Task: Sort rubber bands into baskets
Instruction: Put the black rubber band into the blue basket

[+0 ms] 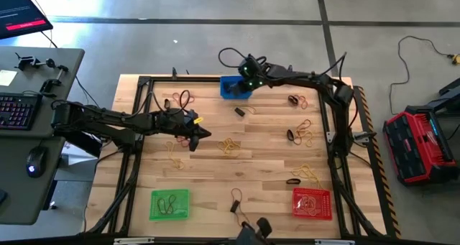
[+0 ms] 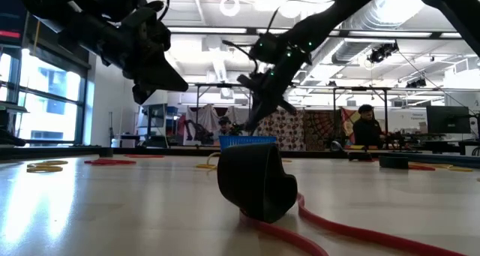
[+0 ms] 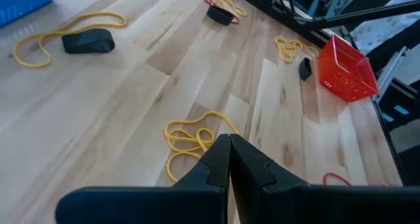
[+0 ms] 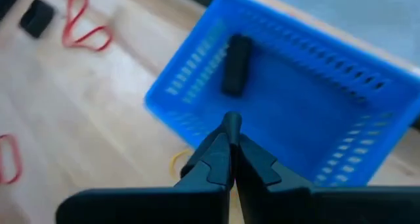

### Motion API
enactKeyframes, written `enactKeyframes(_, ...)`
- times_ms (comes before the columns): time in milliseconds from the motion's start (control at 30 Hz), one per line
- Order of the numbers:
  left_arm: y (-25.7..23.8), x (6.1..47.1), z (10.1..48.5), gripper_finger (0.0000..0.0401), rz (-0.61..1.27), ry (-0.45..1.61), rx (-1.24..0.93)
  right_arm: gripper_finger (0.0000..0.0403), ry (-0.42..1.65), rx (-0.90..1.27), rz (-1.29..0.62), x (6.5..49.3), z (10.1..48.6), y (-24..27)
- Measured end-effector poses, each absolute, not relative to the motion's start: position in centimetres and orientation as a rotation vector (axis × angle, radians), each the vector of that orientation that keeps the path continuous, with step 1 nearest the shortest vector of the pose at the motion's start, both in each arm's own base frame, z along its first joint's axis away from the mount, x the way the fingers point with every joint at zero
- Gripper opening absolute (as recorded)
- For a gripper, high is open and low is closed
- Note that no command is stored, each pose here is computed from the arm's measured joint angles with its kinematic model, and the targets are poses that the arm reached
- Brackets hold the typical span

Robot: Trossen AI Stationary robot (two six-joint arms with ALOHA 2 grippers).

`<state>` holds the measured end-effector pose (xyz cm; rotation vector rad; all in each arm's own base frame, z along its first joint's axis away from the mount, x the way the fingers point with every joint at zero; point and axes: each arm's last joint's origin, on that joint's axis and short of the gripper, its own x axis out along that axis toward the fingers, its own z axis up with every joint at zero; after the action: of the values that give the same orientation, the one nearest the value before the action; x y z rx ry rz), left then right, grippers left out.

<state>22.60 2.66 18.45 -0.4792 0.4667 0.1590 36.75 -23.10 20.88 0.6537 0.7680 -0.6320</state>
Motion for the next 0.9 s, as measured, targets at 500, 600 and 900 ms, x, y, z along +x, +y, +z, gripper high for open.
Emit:
enactKeyframes(500, 2.8, 22.6, 18.4, 0.0000, 0.219, 0.454, -0.485, 0.0000, 0.855, 0.667, -0.636, 35.7, 17.9, -25.5)
enactKeyframes(600, 2.8, 22.6, 18.4, 0.0000, 0.221, 0.454, -0.485, 0.0000, 0.854, 0.671, -0.651, 35.3, 17.9, -25.9)
enactKeyframes(900, 2.9, 22.6, 18.4, 0.0000, 0.232, 0.451, -0.481, 0.0000, 0.890, 0.631, -0.641, 34.8, 18.9, -26.8)
